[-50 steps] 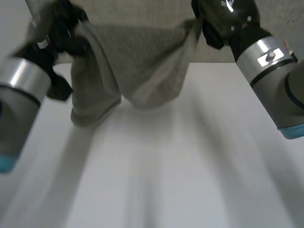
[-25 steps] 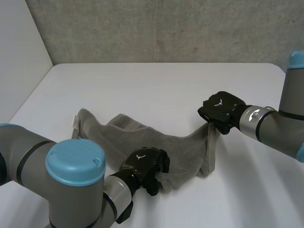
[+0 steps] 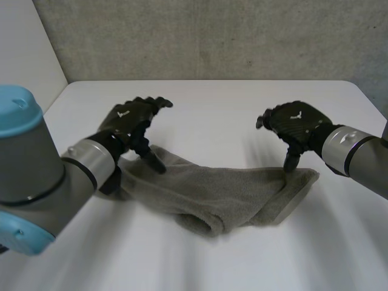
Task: Fold the towel.
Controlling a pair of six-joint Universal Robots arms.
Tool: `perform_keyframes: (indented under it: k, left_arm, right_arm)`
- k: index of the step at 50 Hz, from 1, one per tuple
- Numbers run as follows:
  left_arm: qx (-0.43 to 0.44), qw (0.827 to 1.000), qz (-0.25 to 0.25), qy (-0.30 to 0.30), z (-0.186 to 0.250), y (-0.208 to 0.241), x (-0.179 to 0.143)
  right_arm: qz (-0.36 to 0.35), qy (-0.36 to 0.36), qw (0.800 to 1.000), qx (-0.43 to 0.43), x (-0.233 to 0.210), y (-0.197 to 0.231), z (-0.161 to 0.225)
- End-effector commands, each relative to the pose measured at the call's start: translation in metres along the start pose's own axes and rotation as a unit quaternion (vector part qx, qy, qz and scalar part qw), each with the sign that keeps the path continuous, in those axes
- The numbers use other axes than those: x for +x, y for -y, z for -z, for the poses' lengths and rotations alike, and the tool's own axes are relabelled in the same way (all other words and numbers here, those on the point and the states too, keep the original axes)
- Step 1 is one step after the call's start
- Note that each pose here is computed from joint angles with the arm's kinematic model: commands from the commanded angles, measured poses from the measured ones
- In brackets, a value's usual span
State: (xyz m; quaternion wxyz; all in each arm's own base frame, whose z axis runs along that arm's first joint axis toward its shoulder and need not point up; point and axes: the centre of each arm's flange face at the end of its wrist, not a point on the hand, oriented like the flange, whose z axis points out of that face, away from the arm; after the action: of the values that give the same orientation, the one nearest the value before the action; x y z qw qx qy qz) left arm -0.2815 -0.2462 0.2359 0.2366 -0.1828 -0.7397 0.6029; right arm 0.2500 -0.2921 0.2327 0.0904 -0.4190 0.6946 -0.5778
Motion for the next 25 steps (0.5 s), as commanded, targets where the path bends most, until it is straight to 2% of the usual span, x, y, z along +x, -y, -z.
perform_keyframes:
  k: [1,7,10,12,17,25]
  left_arm:
    - [-0.011,1.0,0.001,-0.006,-0.025,-0.002,-0.029]
    - [-0.045,0.999,-0.003,-0.002,-0.038,-0.016,-0.036]
    - [-0.086,0.996,-0.025,0.007,-0.046,-0.03,-0.046]
    - [-0.119,0.991,-0.06,0.012,-0.051,-0.042,-0.056]
    - [-0.139,0.985,-0.104,0.016,-0.057,-0.049,-0.064]
    - [-0.165,0.979,-0.123,0.014,-0.055,-0.056,-0.068]
  right_arm:
    - [-0.06,-0.008,0.998,0.016,-0.004,0.003,0.003]
    - [-0.063,-0.009,0.998,0.007,-0.005,-0.003,-0.001]
    - [-0.058,-0.009,0.998,-0.01,-0.006,-0.014,-0.008]
    - [-0.035,-0.009,0.999,-0.03,-0.007,-0.026,-0.014]
    - [0.016,-0.029,0.998,-0.061,-0.002,-0.039,-0.017]
    - [0.043,-0.027,0.992,-0.112,-0.006,-0.066,-0.024]
